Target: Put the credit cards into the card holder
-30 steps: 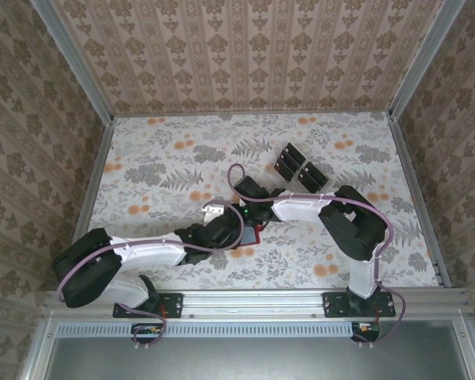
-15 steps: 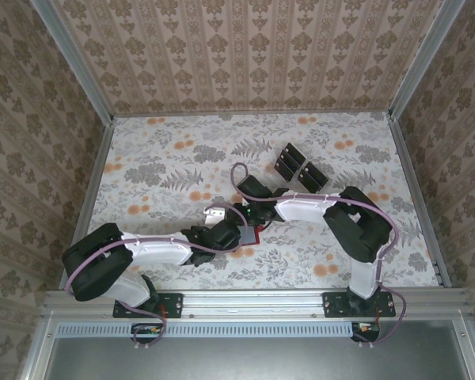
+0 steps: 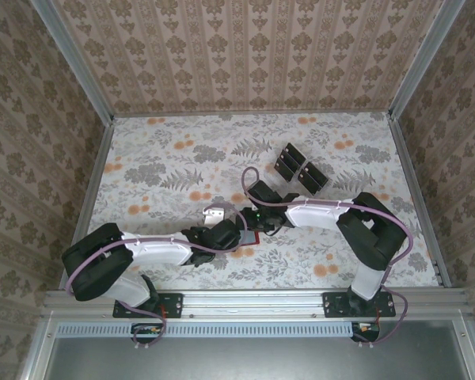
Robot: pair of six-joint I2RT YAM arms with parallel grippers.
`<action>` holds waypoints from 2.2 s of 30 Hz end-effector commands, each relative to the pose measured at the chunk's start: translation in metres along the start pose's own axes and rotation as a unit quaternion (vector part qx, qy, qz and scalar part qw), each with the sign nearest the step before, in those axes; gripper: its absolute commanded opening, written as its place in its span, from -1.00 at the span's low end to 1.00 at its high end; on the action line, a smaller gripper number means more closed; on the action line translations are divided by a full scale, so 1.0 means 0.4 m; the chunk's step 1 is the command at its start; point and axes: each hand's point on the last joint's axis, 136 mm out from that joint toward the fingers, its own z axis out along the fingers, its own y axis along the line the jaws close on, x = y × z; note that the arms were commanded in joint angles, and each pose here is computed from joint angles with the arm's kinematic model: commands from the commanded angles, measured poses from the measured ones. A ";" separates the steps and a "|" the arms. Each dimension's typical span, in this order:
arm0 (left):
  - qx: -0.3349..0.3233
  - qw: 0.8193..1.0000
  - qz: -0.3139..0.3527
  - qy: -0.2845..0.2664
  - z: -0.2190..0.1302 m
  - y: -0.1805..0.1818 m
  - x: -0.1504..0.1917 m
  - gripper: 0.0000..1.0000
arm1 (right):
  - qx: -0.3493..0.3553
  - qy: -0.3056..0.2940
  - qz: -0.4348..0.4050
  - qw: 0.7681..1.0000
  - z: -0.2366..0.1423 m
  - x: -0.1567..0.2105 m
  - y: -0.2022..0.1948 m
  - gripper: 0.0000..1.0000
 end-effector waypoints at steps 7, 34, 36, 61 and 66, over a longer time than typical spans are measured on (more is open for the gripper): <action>-0.025 1.000 0.006 0.007 0.003 0.031 0.024 0.99 | -0.013 -0.012 0.009 1.000 -0.001 -0.015 0.011 -0.06; -0.021 0.997 -0.033 -0.068 -0.112 0.085 -0.075 1.00 | -0.100 0.009 0.023 0.995 -0.006 -0.004 0.110 -0.10; -0.022 0.995 -0.048 -0.080 -0.137 0.114 -0.084 1.00 | -0.101 0.012 0.018 0.995 -0.004 0.002 0.127 -0.09; -0.009 0.989 -0.112 -0.093 -0.176 0.230 -0.042 1.00 | -0.069 0.045 -0.018 0.996 0.101 0.045 0.237 -0.11; -0.007 0.989 -0.114 -0.091 -0.171 0.231 -0.039 0.99 | -0.109 0.012 -0.054 0.992 0.013 -0.006 0.302 -0.09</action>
